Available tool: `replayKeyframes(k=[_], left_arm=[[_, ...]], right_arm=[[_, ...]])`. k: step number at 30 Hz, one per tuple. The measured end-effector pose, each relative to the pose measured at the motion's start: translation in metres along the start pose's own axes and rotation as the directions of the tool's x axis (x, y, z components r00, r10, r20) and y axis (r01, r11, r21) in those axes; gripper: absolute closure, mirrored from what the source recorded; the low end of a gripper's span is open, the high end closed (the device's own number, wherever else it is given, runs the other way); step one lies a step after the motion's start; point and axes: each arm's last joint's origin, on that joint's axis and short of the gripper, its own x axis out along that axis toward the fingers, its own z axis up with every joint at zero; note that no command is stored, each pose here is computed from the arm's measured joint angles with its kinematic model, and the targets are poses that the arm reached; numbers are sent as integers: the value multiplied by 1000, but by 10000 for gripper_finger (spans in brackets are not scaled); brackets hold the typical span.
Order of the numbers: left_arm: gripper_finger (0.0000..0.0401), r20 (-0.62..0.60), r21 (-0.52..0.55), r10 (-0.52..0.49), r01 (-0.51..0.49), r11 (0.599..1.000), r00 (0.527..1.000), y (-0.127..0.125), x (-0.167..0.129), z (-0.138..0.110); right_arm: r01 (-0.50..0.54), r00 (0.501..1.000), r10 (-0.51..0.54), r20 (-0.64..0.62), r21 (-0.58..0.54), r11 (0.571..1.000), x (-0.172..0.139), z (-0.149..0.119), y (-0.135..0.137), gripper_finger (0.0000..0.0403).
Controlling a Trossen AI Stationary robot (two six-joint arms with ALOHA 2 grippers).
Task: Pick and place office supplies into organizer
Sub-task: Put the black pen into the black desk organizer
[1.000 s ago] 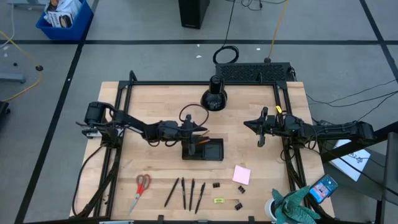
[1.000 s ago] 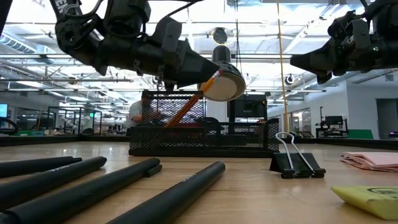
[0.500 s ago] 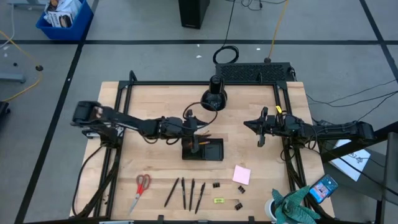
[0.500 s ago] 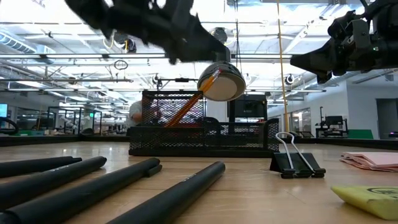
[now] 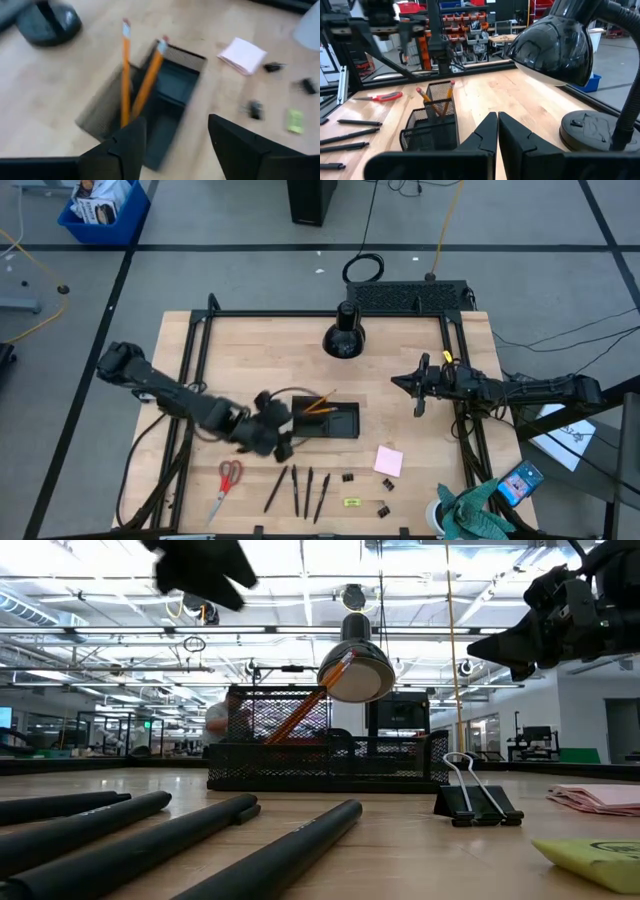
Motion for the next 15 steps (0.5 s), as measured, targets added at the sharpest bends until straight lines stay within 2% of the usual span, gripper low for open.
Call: replayKeyframes(k=[4,7,11,15], left_arm=[[211,4,-89,-19,19,996,1000,-16,-15,-18],[229,-8,-171,-31,29,985,999,-26,-16,-29],[247,-88,-223,-25,5,975,996,-38,1,-48],[246,-241,-277,-15,-54,959,970,-45,27,-71]], right_arm=[[0,1000,0,5,-7,1000,0,0,0,394],[1,1000,-1,5,-7,1000,0,0,0,394],[2,1000,-2,5,-15,1000,0,0,0,394],[2,1000,-2,6,-21,1000,0,1,0,394]])
